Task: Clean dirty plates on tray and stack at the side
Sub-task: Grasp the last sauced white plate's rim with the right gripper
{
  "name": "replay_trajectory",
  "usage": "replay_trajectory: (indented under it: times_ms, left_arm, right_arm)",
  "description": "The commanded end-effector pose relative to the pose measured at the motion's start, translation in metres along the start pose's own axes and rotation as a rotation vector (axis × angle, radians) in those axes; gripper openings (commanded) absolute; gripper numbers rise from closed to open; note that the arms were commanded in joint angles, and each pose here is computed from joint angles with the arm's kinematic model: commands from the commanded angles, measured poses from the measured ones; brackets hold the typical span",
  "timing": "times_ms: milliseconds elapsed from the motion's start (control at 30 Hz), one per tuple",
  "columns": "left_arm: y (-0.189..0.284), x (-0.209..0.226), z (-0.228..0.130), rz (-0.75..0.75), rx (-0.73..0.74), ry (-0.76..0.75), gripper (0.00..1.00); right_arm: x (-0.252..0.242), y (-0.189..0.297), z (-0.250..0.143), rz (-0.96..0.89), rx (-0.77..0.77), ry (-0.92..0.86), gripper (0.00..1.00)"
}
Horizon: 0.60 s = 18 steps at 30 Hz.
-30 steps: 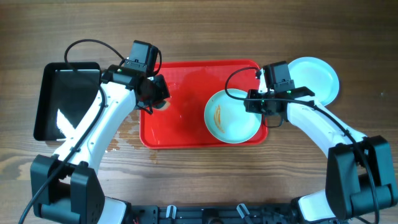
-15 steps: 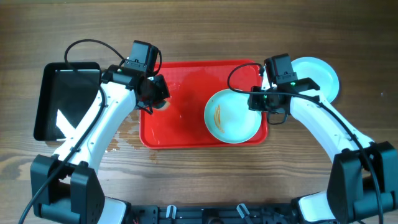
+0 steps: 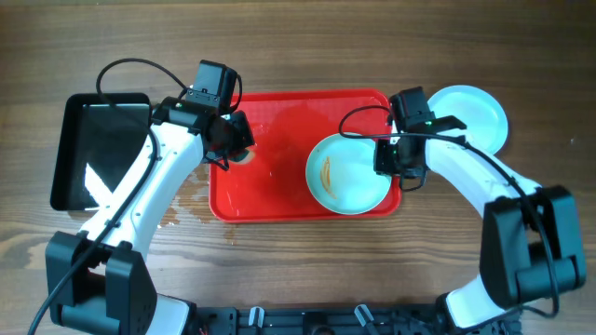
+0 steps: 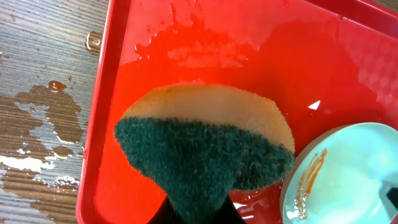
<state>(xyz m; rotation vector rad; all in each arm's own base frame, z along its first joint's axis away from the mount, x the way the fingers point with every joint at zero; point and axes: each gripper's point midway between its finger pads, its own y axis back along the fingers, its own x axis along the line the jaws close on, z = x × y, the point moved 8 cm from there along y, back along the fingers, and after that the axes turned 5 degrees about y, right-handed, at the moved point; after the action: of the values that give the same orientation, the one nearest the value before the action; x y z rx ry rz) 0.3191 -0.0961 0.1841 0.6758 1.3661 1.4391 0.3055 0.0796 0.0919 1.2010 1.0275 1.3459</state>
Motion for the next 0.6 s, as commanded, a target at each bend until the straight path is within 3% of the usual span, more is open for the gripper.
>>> replay_trajectory:
  times_ms: [0,200,567]
  left_arm:
    - [0.002,0.0,0.002,-0.01,-0.002,0.019,0.04]
    - [0.002,0.0,0.002,-0.01,-0.002,0.019,0.04]
    - [0.002,0.0,0.002,-0.01,-0.002,0.019,0.04]
  right_arm:
    - [-0.002,-0.008,-0.005,-0.011,0.032,0.003,0.32]
    - [0.003,-0.009,-0.005,0.044,0.04,0.001,0.19]
    - [0.015,-0.028,-0.025,0.12,0.093,0.031,0.16]
